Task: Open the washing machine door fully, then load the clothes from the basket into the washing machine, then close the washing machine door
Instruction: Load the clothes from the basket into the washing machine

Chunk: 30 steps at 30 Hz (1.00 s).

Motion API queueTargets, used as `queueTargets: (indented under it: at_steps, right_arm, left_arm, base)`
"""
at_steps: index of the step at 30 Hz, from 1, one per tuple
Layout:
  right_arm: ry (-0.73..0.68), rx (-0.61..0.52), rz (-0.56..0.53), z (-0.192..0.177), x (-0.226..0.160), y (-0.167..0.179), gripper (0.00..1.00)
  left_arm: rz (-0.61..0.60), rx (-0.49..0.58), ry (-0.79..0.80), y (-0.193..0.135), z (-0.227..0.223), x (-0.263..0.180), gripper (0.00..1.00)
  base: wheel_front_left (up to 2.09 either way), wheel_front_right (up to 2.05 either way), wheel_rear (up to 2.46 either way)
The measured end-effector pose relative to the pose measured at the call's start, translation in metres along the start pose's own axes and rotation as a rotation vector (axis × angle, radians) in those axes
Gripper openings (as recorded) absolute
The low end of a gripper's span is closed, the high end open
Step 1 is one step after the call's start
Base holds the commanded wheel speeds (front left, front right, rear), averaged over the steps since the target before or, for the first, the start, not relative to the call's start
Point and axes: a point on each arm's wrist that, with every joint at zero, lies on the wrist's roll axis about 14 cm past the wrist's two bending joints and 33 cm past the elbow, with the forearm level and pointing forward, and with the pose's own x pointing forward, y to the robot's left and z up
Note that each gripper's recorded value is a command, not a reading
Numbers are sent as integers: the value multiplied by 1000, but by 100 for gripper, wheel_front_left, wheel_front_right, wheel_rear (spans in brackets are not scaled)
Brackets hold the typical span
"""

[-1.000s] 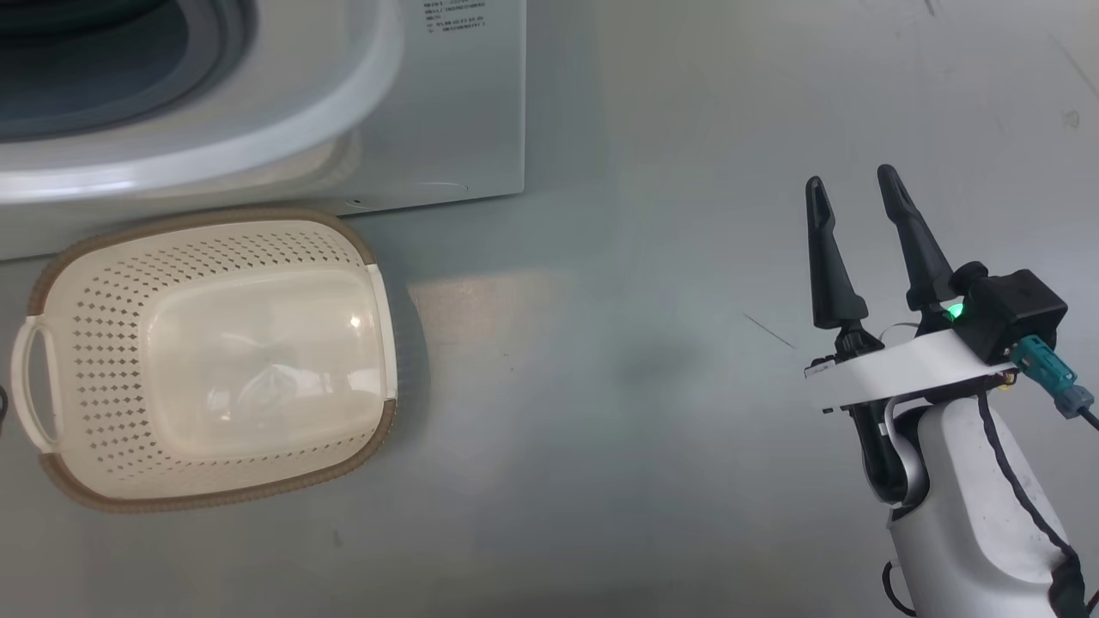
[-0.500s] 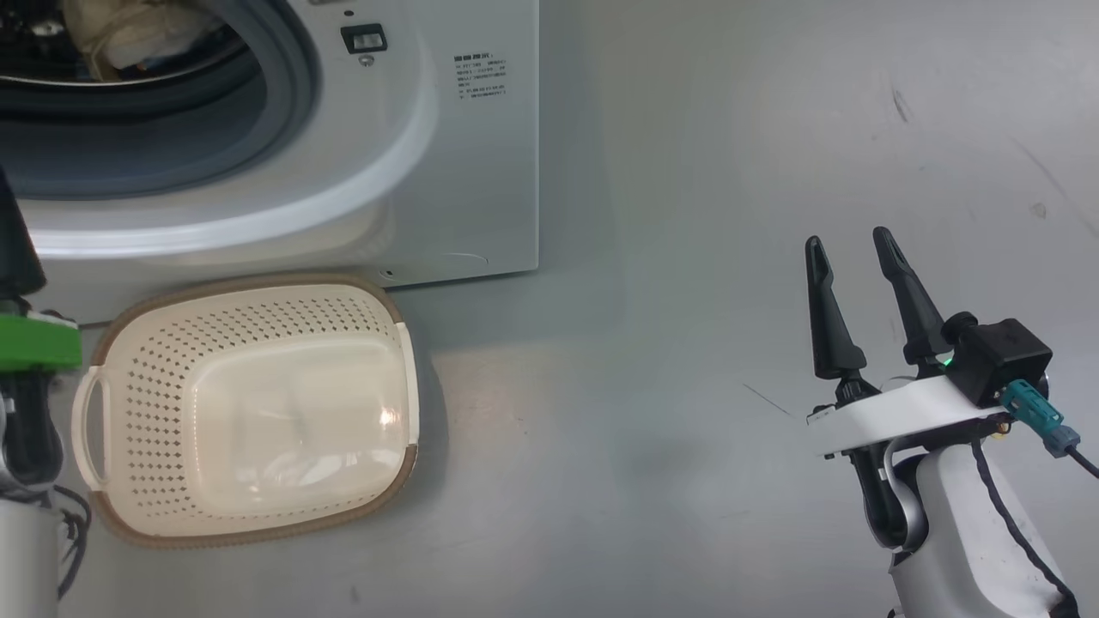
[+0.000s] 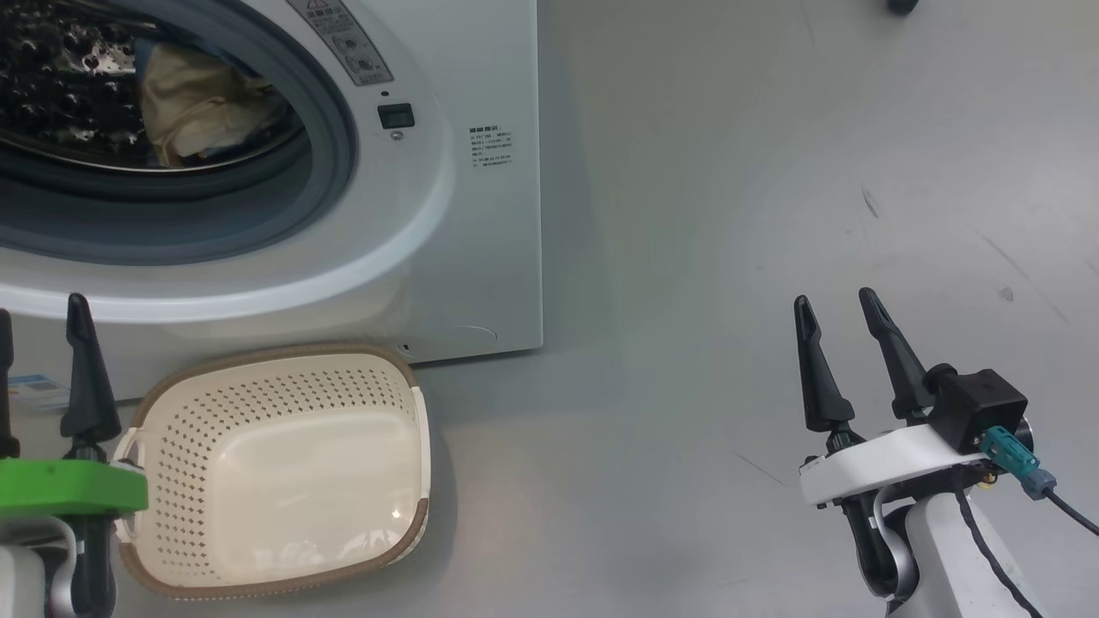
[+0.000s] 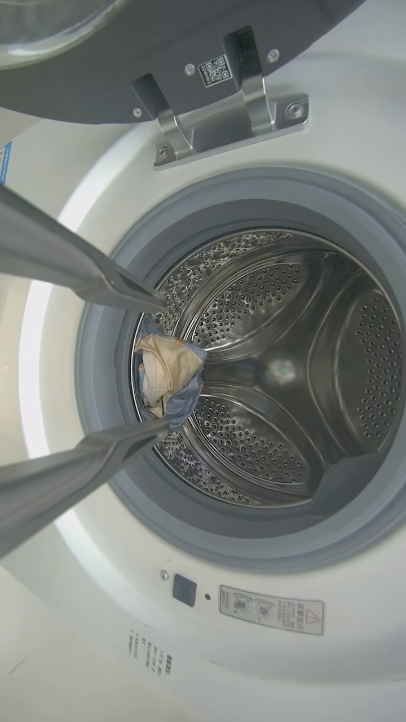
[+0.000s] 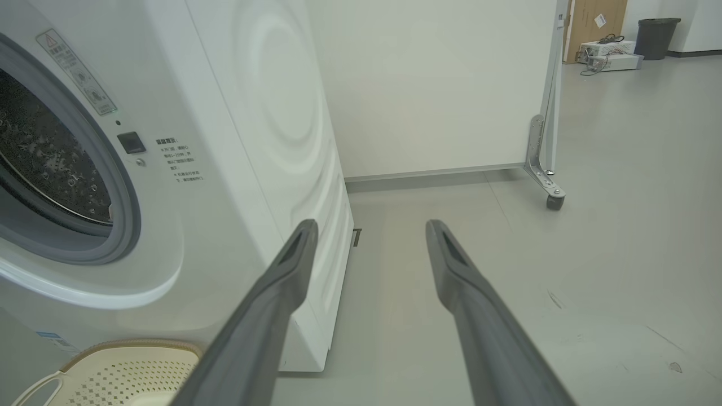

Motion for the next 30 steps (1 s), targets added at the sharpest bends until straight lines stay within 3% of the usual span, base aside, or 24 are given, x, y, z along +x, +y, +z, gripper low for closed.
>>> queueTargets:
  at_steps: [16,30]
  right_arm:
    - [-88,-51,25,34,-34,15,100]
    - [-126,-55,9,45,-58,17,100]
  left_arm:
    - [-57,105,18,-24,1,-72,100]
    - [-78,111,-15,-41,8,-103,100]
  base:
    - [0,0,0]
    - [0,0,0]
